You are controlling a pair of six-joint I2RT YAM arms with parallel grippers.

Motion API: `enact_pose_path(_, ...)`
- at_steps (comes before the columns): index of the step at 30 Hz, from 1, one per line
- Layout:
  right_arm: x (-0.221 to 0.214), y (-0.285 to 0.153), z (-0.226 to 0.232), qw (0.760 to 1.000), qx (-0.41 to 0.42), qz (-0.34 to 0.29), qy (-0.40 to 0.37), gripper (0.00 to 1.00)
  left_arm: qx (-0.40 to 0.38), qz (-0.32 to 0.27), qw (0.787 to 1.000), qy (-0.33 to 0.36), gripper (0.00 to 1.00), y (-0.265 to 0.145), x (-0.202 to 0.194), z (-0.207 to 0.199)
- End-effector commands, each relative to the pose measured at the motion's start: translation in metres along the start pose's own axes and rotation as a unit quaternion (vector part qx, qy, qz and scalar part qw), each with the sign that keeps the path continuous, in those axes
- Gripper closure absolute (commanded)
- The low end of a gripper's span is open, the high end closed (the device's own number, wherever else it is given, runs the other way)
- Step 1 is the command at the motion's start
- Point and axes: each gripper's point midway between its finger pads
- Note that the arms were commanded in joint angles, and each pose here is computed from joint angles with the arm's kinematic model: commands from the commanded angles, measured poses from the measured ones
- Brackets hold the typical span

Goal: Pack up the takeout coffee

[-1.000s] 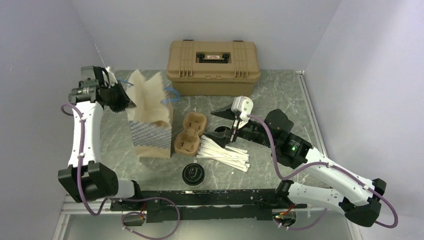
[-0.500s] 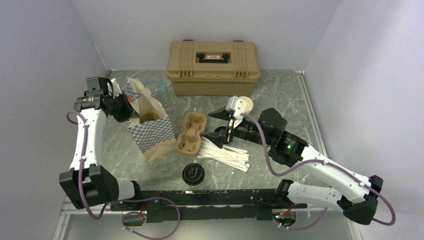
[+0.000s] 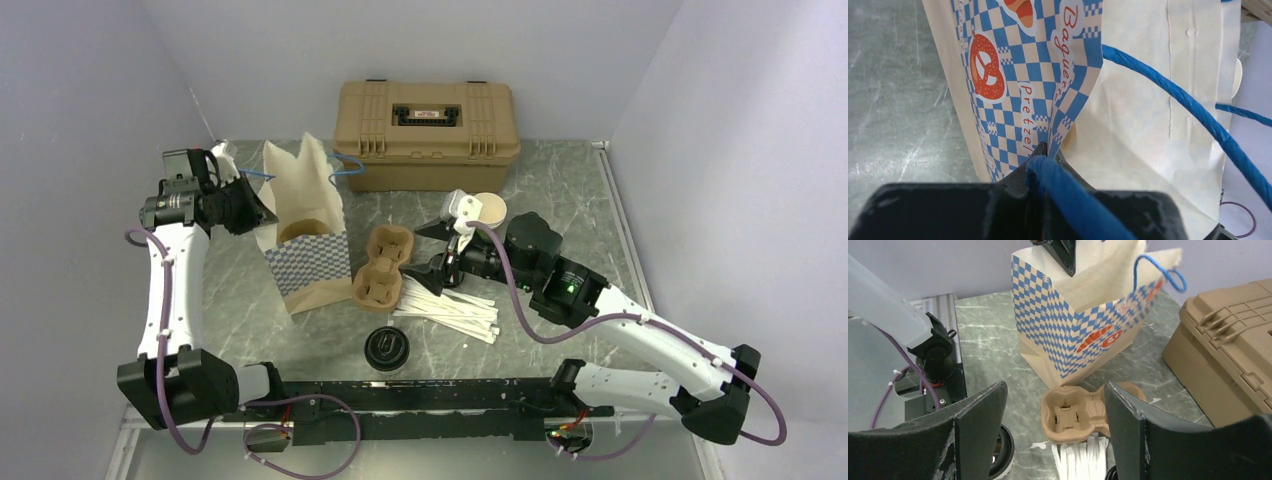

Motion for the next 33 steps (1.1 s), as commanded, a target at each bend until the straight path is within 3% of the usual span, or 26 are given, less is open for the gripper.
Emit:
enact_pose_path(1,0.028,0.001,-0.003,1.000,-0.008,-0.014,0.002,0.25,-0.046,-0.080,0.993,0.067,1.00,-0.029,0.030,-0.029)
enact_pose_path(19,0.027,0.006,0.012,1.000,0.013,0.006,-0.024,0.26,-0.073,-0.189,0.962,0.184,1.00,-0.059,0.050,-0.053)
enact_pose_path(33,-0.020,-0.024,0.004,0.999,-0.037,0.037,0.003,0.26,-0.100,-0.237,0.931,0.257,1.00,-0.067,0.048,-0.068)
Point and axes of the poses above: each gripper's point midway between its finger pads, its own y axis out along the fingers, its own z axis along the line the jaws close on, x = y × z, and after that the axes turned 3 degrees about y, right-handed
